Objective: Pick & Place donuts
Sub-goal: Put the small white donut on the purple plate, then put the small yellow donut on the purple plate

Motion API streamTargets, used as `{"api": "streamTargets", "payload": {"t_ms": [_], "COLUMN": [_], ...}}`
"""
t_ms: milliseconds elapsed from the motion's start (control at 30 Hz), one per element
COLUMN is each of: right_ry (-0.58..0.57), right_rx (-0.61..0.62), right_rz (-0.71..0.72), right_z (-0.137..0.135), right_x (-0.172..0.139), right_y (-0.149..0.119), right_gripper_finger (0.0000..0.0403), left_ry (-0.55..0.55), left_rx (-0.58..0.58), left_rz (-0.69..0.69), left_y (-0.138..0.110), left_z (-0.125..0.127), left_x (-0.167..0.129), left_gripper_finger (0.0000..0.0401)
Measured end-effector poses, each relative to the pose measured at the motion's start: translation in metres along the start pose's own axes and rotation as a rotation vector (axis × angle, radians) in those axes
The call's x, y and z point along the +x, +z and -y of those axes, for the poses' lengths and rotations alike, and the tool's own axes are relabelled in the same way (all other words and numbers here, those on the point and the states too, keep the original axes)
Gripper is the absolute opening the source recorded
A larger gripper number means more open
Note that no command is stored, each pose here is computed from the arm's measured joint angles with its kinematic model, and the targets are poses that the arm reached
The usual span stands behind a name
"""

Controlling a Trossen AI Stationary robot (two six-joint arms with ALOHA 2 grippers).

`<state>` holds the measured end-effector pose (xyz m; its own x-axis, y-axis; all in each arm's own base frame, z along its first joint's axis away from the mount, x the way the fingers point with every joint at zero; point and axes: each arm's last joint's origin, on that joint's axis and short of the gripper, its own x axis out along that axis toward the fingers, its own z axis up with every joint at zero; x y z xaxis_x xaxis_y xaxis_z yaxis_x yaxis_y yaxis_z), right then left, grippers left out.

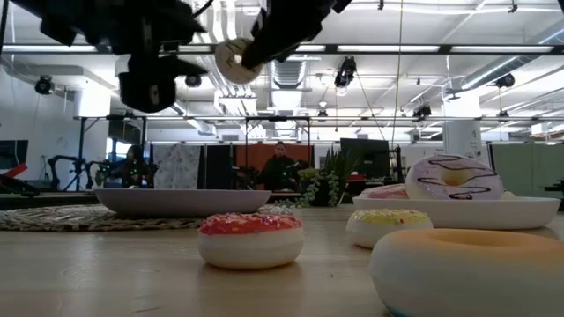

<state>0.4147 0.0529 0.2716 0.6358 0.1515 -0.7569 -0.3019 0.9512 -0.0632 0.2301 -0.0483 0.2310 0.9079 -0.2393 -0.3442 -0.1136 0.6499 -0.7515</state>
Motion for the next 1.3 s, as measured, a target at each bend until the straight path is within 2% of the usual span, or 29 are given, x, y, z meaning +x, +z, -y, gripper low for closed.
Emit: {"api": "streamTargets", "payload": {"t_ms": [100,233,400,600,667,800,933,1133,1300], "right_ry": [0.008,0.061,0.110,0.231,0.238,0.225,0.117,-0.016,-0.120], "right_rx": [0.196,0.466,0.645,0.792,0.834,0.867,0.853,0.756,0.610], "right_rz": [-0.045,-0.124,-0.183,-0.243,-0.264,-0.270,-0.303,-0.347,-0.366], "right_z": [0.011,0.027,0.039,0.051,0.054,0.056,0.060,0.064,0.063], "right_x": [0.013,0.048,0.083,0.103,0.109,0.117,0.119,0.105,0.091], "right_y": [-0.008,-0.025,-0.031,-0.031,-0.033,-0.030,-0.027,-0.022,-0.015], "right_gripper_finger": [0.0018,0.0018,0.0018,0.0026,0.0035,0.0063,0.0101,0.0157,0.0189], "left_ry": [0.136,0.285,0.285,0.320,0.339,0.353,0.343,0.329,0.327], "left_rx": [0.020,0.053,0.075,0.062,0.067,0.082,0.092,0.117,0.128], "left_rz": [0.069,0.179,0.263,0.185,0.158,0.132,0.121,0.092,0.073], "left_y": [0.000,-0.003,-0.006,-0.018,-0.022,-0.025,-0.027,-0.032,-0.035], "left_z": [-0.003,-0.001,0.010,0.007,0.006,0.005,0.006,0.008,0.009], "left_x": [-0.015,-0.037,-0.059,-0.073,-0.075,-0.076,-0.076,-0.077,-0.077], "left_gripper_finger": [0.0166,0.0163,0.0162,0.0162,0.0162,0.0162,0.0162,0.0162,0.0162]}}
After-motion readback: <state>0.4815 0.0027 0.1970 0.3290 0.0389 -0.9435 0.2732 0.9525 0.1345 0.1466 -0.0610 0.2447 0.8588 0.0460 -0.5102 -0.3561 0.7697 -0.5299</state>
